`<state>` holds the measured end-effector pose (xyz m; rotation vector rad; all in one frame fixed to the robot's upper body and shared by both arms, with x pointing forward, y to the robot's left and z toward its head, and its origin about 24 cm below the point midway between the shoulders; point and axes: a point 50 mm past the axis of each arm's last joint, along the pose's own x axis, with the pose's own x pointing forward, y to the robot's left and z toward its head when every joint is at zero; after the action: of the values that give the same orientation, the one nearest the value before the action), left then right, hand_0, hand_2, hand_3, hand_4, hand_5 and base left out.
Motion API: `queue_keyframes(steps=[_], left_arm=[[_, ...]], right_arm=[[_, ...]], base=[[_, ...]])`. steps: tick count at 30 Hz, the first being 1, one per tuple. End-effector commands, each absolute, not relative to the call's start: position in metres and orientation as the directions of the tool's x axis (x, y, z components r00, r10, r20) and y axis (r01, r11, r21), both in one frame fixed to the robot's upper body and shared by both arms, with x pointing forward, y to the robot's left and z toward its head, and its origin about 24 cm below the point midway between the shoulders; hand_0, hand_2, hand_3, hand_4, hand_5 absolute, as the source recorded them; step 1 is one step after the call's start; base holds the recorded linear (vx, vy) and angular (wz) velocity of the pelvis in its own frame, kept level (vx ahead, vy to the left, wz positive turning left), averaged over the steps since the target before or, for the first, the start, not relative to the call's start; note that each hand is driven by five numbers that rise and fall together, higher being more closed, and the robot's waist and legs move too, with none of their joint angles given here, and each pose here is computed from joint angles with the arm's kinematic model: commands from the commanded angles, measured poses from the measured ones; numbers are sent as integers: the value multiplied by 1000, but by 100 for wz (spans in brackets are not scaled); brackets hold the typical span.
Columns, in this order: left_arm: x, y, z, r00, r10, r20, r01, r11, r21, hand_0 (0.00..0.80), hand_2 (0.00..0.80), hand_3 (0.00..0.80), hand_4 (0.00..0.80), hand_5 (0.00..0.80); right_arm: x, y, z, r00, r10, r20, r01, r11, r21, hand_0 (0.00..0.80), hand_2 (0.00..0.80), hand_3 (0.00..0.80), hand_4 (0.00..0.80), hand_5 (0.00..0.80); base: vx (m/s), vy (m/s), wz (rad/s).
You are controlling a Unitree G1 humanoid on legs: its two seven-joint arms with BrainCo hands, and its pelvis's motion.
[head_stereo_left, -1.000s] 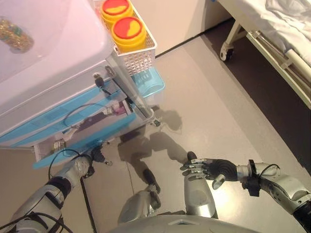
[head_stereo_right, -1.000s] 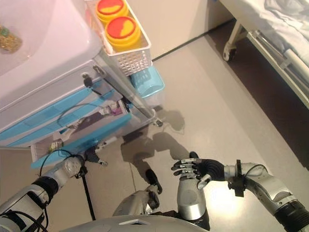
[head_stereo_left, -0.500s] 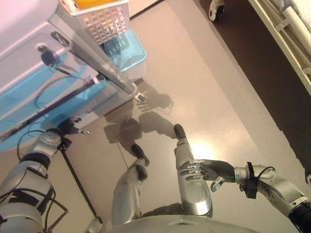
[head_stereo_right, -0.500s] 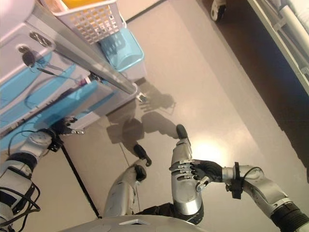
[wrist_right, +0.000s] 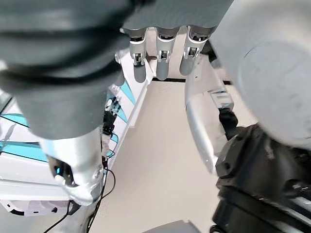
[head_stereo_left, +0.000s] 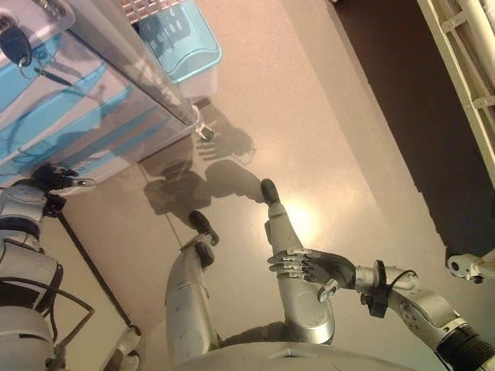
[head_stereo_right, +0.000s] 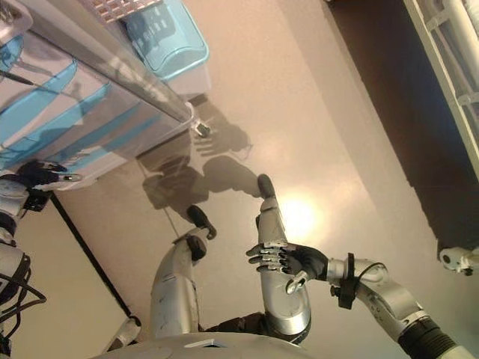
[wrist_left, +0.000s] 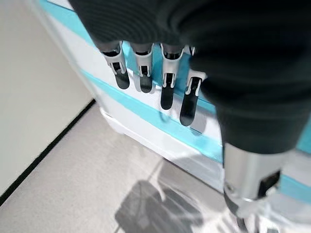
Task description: Open the drawer and pick up the medicine
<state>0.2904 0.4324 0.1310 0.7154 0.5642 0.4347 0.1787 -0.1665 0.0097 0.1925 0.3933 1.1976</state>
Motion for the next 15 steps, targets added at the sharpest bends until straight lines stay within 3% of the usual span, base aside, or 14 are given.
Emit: queue_keyframes(steps=[1, 5, 11, 15], left_arm=[[255, 480, 231, 709, 704, -41, -499, 542, 676, 0, 0, 0, 0, 0], [264, 470, 219, 797, 591, -128, -376, 650, 660, 0, 0, 0, 0, 0], [281, 441, 173, 900, 336, -277, -147, 833, 533, 0, 0, 0, 0, 0], [288, 386, 95, 905, 34, -425, 129, 928, 349, 0, 0, 0, 0, 0]], right_arm=[[166, -154, 3, 298, 943, -146, -848, 332, 412, 0, 0, 0, 0, 0], [171, -151, 3, 334, 929, -158, -841, 370, 394, 0, 0, 0, 0, 0], [184, -161, 2, 471, 862, -185, -783, 505, 362, 0, 0, 0, 0, 0], [195, -173, 4, 561, 795, -229, -740, 606, 292, 0, 0, 0, 0, 0]], base=[[-10, -98, 21], [-4, -108, 10], [5, -70, 12], [-16, -77, 1]])
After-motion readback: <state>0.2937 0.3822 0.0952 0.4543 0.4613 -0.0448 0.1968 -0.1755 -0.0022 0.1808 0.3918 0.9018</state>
